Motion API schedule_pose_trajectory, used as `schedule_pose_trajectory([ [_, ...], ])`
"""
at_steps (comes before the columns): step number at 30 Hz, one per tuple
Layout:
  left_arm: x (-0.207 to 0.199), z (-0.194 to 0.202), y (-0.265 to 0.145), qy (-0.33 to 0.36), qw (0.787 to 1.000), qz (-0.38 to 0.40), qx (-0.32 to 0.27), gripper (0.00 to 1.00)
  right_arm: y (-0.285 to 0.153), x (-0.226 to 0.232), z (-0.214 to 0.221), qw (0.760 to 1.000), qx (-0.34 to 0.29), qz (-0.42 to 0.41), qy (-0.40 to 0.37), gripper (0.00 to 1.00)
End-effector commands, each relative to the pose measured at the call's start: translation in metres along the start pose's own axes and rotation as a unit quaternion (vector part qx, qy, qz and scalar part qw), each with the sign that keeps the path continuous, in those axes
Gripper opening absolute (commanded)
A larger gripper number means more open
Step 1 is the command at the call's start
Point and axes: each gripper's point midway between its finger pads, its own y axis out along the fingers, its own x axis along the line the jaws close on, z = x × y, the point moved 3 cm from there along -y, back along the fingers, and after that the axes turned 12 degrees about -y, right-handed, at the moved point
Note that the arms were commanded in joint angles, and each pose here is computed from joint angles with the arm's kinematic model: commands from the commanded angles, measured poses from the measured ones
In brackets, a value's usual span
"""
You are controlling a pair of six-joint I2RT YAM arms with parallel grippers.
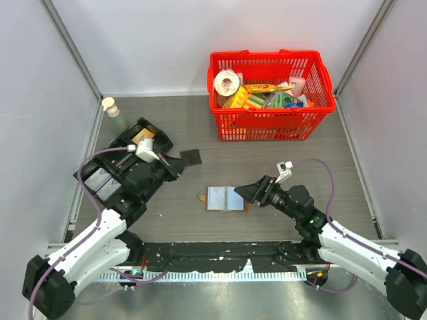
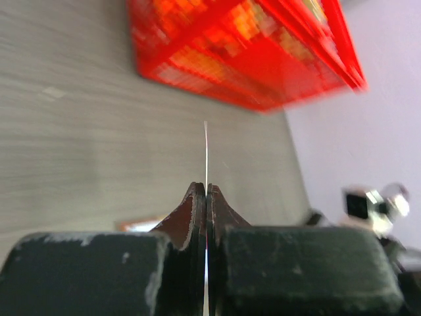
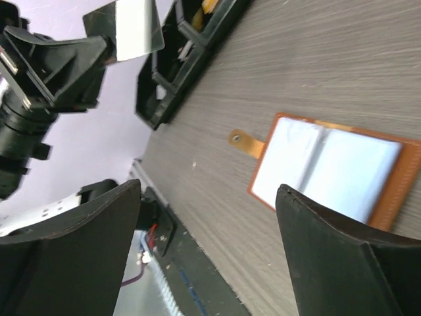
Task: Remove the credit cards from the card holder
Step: Place the credit card in the storage box.
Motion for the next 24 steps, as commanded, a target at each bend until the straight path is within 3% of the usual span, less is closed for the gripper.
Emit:
schedule_pose_trajectory([
  [1,0.036,-0.07,-0.016,0.036,0.986,-0.116,-0.116,0.0,-0.006,-0.02,-0.013,0.994,-0.008,0.089,-0.061,0.89],
  [8,0.079,-0.154,-0.065,0.01,0.939,-0.228,-0.257,0.0,-0.017,-0.028,-0.022,0.987,-0.03,0.114,-0.112,0.92],
  [14,0.11,-0.198,-0.097,0.024,0.88,-0.318,-0.351,0.0,-0.016,-0.027,-0.021,0.987,-0.023,0.108,-0.118,0.92],
  [24,0.159,-0.234,-0.068,-0.012,0.862,-0.344,-0.372,0.0,-0.019,-0.026,-0.024,0.982,-0.018,0.109,-0.15,0.92],
])
